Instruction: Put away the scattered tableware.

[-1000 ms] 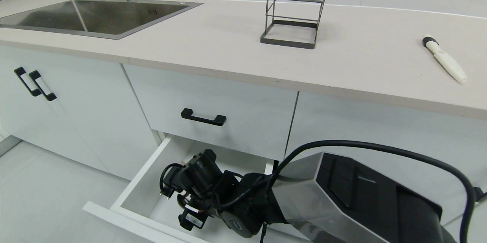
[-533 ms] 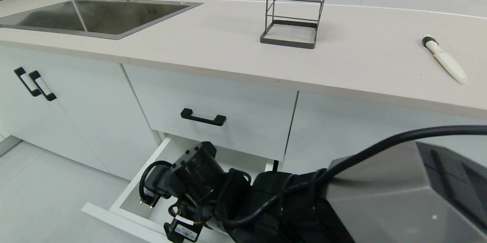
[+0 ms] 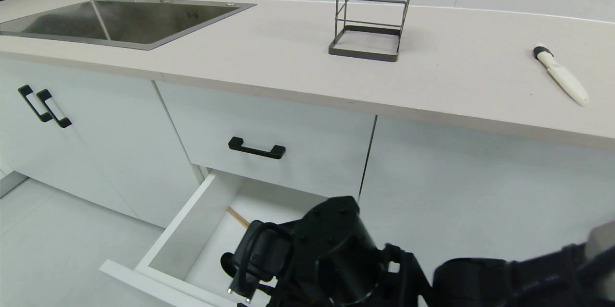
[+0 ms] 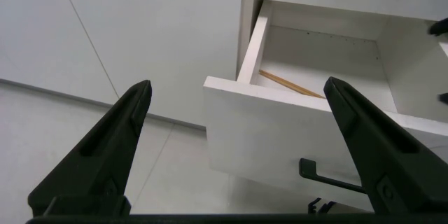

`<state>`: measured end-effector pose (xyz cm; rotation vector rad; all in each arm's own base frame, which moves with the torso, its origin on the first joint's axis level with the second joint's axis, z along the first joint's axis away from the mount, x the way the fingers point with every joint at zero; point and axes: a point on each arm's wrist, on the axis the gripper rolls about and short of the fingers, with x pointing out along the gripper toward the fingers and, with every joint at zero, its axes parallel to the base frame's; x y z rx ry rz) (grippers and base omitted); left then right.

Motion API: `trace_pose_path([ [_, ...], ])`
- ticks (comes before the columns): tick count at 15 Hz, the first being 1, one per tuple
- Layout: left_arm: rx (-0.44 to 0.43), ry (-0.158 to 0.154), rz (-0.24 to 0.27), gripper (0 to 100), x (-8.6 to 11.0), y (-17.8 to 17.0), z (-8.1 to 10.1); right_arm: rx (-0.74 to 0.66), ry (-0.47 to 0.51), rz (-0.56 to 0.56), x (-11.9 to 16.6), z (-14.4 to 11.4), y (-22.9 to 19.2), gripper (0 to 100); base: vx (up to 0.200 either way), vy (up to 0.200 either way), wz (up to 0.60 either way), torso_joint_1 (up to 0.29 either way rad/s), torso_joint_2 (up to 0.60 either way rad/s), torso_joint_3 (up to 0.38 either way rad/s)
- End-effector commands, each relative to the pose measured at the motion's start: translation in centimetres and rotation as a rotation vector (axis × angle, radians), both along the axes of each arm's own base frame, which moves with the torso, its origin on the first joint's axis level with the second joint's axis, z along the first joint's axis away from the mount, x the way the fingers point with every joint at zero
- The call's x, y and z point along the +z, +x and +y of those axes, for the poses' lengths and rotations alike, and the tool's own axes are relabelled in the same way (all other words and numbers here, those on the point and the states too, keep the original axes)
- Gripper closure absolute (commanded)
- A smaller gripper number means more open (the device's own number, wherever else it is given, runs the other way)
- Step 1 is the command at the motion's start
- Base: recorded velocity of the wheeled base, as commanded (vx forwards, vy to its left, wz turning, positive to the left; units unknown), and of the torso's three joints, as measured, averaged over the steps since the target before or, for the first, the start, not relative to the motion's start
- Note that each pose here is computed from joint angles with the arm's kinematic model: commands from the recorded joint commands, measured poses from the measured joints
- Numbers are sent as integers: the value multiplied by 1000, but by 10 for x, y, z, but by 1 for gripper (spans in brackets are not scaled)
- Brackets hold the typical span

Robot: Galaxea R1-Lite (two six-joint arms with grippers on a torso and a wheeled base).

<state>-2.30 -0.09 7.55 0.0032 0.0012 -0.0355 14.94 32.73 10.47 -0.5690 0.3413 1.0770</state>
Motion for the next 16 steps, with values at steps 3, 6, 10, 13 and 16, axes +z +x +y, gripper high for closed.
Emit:
trace_pose_path([
  [3,0,0,2,0,0,0,0,-22,136,-62,27,-74,-25,0,0,0,0,0,0,0],
  [6,0,0,0,0,0,0,0,-20,165,-54,35,-120,-42,0,0,0,0,0,0,0],
  [10,0,1,2,0,0,0,0,-39,220,-68,41,-172,-58,0,0,0,0,0,0,0],
  [13,0,0,2,0,0,0,0,-65,246,-67,27,-226,-86,0,0,0,0,0,0,0],
  [16,0,0,0,0,0,0,0,-98,317,-29,15,-262,-108,0,0,0,0,0,0,0],
])
